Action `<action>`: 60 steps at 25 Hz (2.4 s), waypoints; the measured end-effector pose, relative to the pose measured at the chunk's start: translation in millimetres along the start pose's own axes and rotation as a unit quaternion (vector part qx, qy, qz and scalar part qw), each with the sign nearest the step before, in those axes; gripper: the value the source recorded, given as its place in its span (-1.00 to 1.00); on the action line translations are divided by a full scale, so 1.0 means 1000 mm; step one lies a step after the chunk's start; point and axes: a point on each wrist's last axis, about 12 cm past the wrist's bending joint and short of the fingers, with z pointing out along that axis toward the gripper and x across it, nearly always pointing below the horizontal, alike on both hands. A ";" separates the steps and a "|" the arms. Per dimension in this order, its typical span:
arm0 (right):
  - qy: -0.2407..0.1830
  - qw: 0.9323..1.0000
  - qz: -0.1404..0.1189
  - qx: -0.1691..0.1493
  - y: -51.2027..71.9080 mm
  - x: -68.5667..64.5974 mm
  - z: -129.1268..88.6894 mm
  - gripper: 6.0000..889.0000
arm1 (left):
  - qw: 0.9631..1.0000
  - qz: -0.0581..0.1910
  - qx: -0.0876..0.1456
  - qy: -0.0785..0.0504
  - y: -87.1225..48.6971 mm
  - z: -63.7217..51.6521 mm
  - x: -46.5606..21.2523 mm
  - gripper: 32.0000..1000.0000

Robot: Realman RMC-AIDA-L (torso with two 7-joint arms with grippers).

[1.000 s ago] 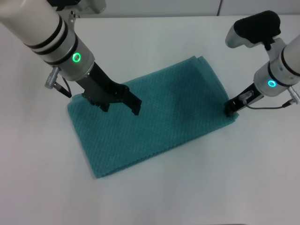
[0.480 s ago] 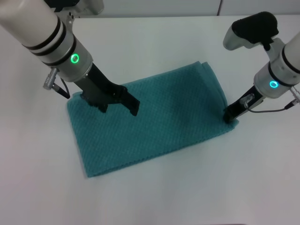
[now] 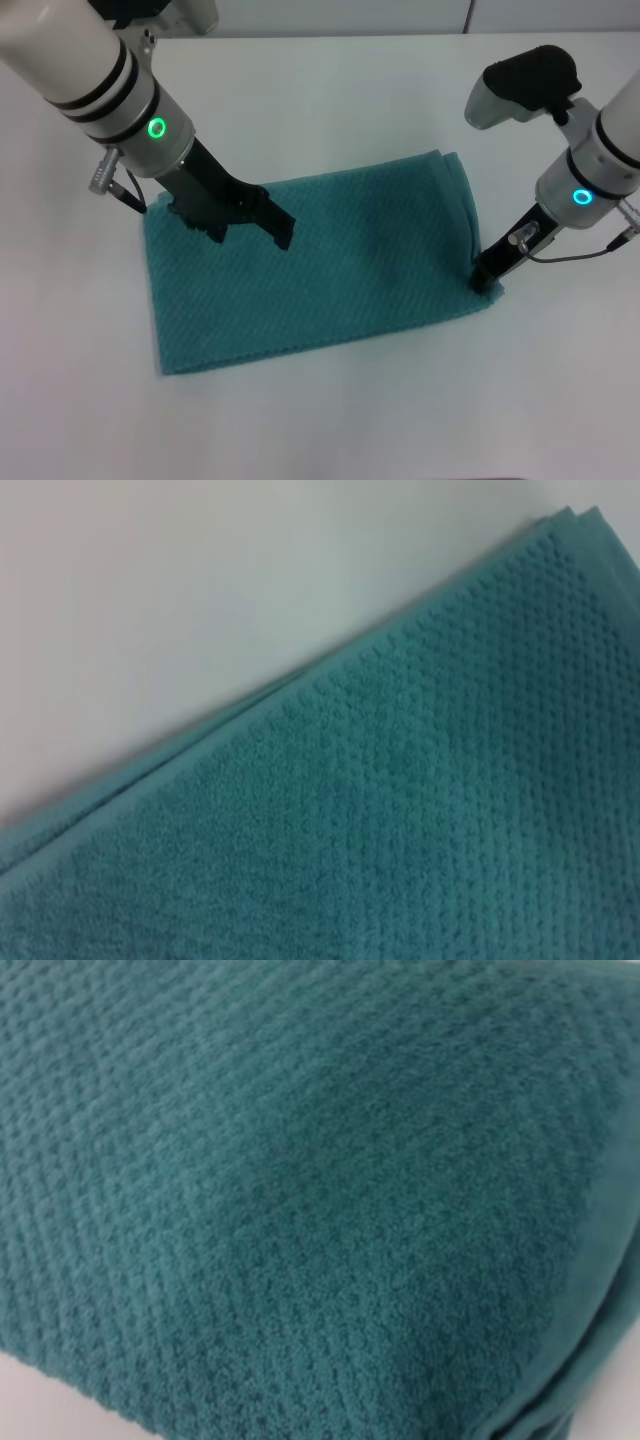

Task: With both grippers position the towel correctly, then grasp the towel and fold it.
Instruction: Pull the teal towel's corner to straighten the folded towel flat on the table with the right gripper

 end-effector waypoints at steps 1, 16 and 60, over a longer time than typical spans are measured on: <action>0.003 1.000 -0.001 -0.003 0.001 0.000 0.000 -0.83 | 1.000 0.000 0.000 0.000 0.000 0.000 0.0002 0.87; 0.031 0.999 -0.020 -0.030 0.012 0.004 0.000 -0.82 | 1.000 -0.004 -0.001 0.001 0.003 0.001 0.0021 0.87; 0.058 0.996 -0.032 -0.054 0.020 0.007 -0.002 -0.81 | 1.000 -0.004 -0.002 0.002 0.003 0.001 0.0025 0.87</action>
